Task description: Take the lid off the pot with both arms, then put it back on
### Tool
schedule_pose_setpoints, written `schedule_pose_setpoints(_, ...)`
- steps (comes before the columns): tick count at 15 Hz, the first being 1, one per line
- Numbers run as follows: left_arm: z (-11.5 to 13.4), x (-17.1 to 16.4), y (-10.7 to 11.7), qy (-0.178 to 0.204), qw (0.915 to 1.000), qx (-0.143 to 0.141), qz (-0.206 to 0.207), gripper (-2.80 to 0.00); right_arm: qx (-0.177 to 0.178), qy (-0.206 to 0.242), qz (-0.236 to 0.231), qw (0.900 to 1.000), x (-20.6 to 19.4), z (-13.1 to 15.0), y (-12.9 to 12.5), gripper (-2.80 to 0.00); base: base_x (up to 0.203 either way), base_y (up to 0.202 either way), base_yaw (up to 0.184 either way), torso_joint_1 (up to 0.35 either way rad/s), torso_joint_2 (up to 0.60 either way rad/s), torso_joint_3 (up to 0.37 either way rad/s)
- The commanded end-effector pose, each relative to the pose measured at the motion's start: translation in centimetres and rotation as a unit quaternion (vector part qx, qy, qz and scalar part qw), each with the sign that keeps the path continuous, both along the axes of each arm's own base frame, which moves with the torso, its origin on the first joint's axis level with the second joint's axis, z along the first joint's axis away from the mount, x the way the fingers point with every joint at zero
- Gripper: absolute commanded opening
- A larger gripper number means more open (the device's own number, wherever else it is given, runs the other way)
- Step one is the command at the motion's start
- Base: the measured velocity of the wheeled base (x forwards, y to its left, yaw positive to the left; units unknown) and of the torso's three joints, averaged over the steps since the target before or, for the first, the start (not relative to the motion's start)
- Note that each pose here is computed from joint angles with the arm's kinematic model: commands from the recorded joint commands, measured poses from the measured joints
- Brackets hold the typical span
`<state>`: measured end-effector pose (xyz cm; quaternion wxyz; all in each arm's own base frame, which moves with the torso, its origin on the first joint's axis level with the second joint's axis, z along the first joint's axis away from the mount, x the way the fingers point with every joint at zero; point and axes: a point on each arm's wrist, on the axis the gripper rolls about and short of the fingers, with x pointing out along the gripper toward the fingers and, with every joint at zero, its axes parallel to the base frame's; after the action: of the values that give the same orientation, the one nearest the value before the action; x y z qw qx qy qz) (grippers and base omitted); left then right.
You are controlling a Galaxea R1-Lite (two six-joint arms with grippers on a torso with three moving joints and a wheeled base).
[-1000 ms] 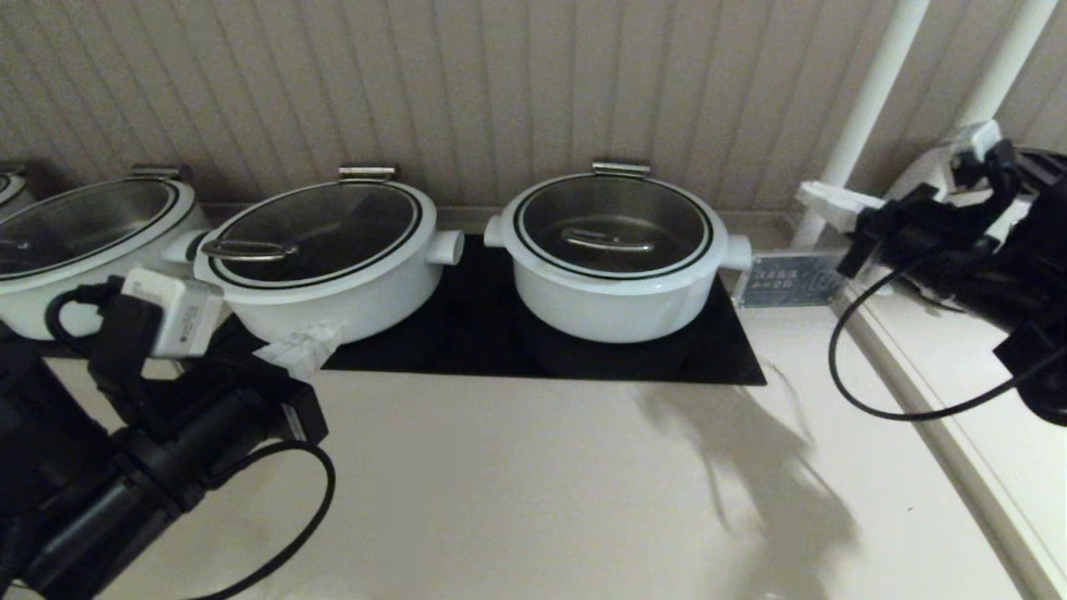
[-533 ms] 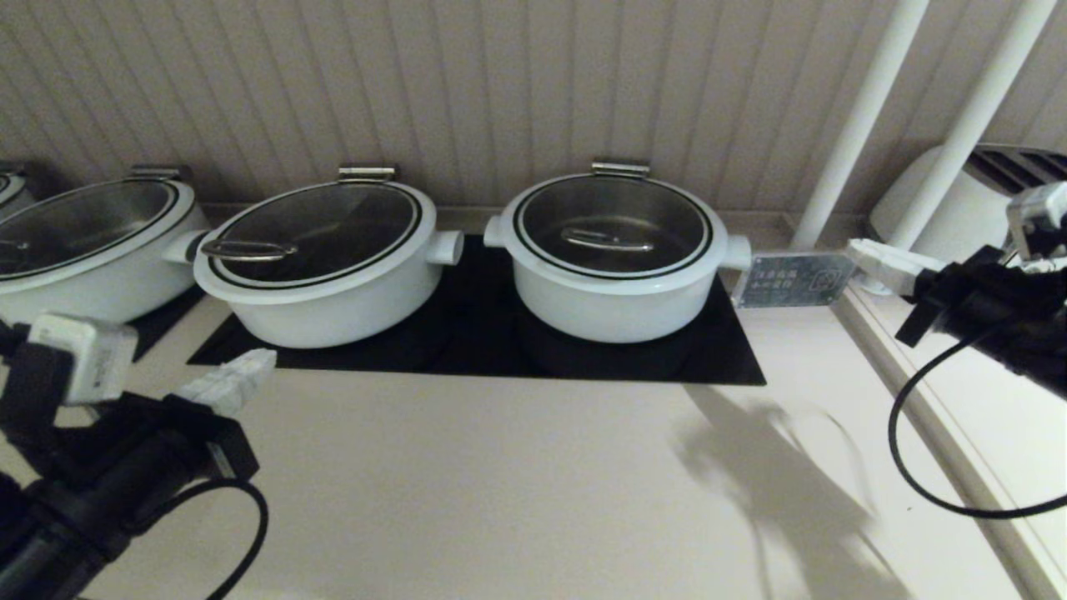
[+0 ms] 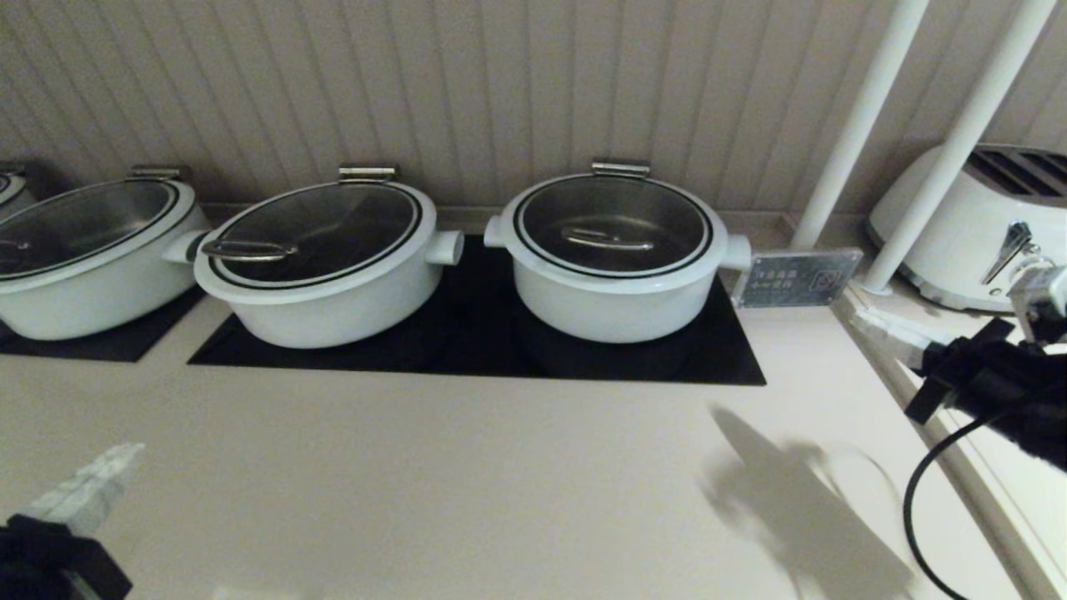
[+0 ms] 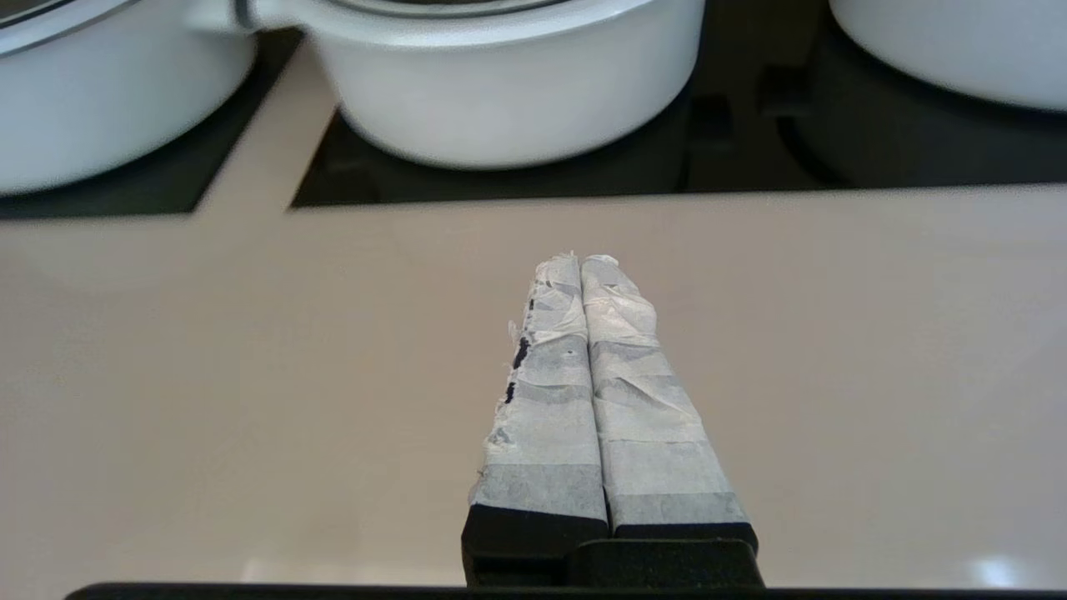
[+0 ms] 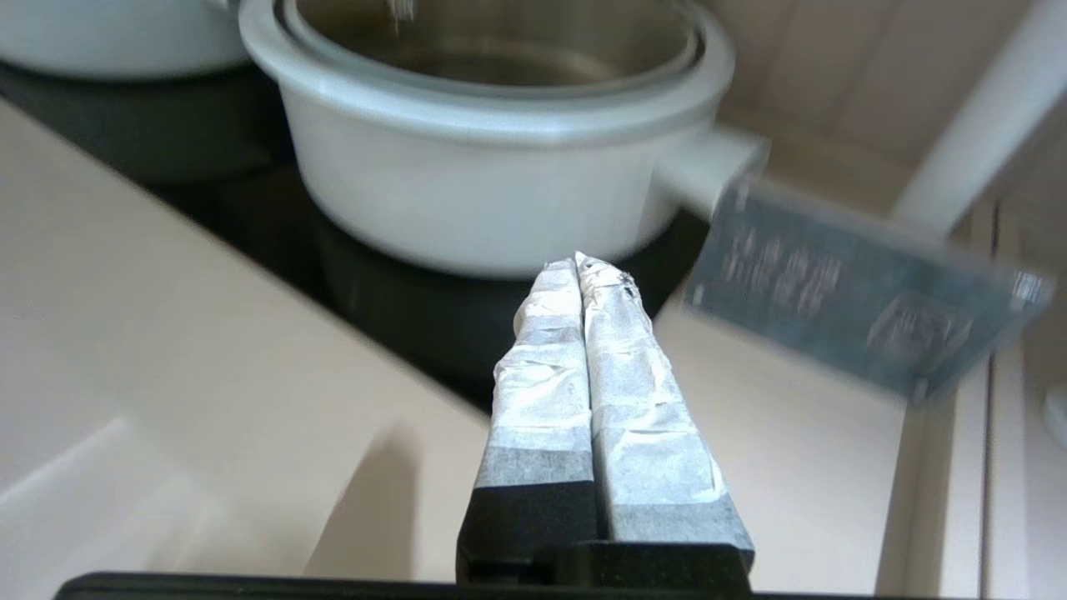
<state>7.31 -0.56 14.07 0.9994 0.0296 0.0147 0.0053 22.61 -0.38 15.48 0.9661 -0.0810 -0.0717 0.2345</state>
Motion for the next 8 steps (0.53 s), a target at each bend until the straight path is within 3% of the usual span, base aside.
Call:
schedule_pose_setpoints(1, -0.2, -3.4, 0.4, -0.048, 0.9988, -0.005, 0.004, -2.8, -0.001, 0.013, -0.001, 1.0, -0.5, -0.7, 0.0, -2.8, 0.0, 0.0, 0.0, 0.0, 0.0, 0.0)
schedule_pose_setpoints(4, -2.4, -6.8, 0.8, -0.042, 0.9991, -0.004, 0.011, -2.8, 0.001, 0.013, -0.019, 1.0, -1.1, -0.6, 0.0, -2.8, 0.0, 0.0, 0.0, 0.0, 0.0, 0.0)
schedule_pose_setpoints(6, -4.3, -7.1, 0.9, 0.032, 0.9993, 0.004, 0.017, -2.8, 0.002, 0.023, -0.021, 1.0, -2.5, -1.0, 0.1, -2.8, 0.0, 0.0, 0.0, 0.0, 0.0, 0.0)
schedule_pose_setpoints(8, -4.7, -7.1, 0.8, 0.052, 0.9986, -0.004, 0.002, -2.8, 0.005, 0.04, -0.03, 0.999, -4.6, -1.6, 0.2, -2.8, 0.0, 0.0, 0.0, 0.0, 0.0, 0.0)
